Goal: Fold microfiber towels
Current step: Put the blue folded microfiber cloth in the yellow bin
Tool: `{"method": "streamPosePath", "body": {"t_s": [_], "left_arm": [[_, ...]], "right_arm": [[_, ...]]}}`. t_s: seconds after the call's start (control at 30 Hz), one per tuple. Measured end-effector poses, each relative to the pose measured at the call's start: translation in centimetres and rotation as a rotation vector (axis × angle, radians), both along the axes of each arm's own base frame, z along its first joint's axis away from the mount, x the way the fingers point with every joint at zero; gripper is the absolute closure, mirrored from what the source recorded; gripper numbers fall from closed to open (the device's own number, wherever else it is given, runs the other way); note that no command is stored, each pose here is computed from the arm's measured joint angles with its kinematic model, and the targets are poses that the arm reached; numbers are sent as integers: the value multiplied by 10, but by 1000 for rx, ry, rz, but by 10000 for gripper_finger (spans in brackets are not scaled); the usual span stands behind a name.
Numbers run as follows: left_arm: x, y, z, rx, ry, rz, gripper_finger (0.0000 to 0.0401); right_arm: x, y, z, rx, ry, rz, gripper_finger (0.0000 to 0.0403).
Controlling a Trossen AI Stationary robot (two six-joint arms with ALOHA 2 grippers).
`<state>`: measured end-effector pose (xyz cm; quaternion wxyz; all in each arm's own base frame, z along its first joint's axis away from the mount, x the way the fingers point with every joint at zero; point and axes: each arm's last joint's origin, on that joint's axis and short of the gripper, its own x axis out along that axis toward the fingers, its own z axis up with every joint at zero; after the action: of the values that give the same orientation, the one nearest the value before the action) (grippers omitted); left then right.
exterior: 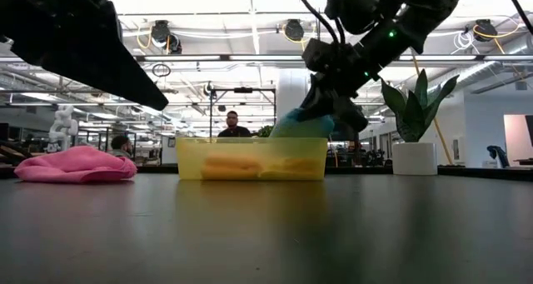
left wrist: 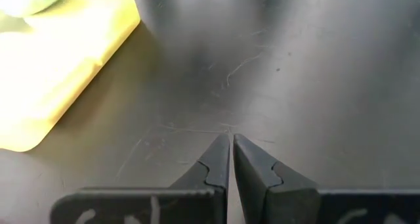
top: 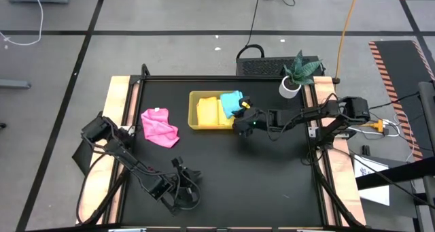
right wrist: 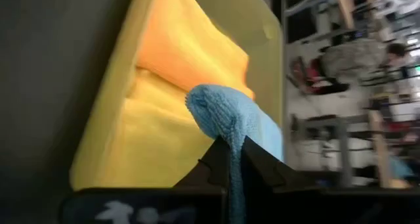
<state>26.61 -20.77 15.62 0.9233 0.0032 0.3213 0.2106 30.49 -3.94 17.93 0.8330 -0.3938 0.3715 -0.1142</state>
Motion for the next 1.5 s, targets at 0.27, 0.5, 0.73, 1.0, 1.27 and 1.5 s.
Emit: {"method": "streamPosePath", "body": {"t_s": [0.27,0.5,0.73,1.0,1.27,1.5], "left_arm": [[2,2,0,-1,-1,8,375],[3,2,0,-8,-10,6,375],[5,-1,2,-7,-24,-21,375],[5,-1,2,-4,-24,-24,375],[11,2,3,-10,-38,-23,375],[16,4,5,-16,-44,-32,375]], "right_arm": [[1,-15,-2,289,-119,-19,399],[6,-24,-12,427,-185,-74,377],[4,-24,-15,497,-186,-128,318],[1,-19,-5,709,-7,-137,235],[15,-33,23,807,-271,-187,249],[16,-56,-11,844,-196,-332,345]]}}
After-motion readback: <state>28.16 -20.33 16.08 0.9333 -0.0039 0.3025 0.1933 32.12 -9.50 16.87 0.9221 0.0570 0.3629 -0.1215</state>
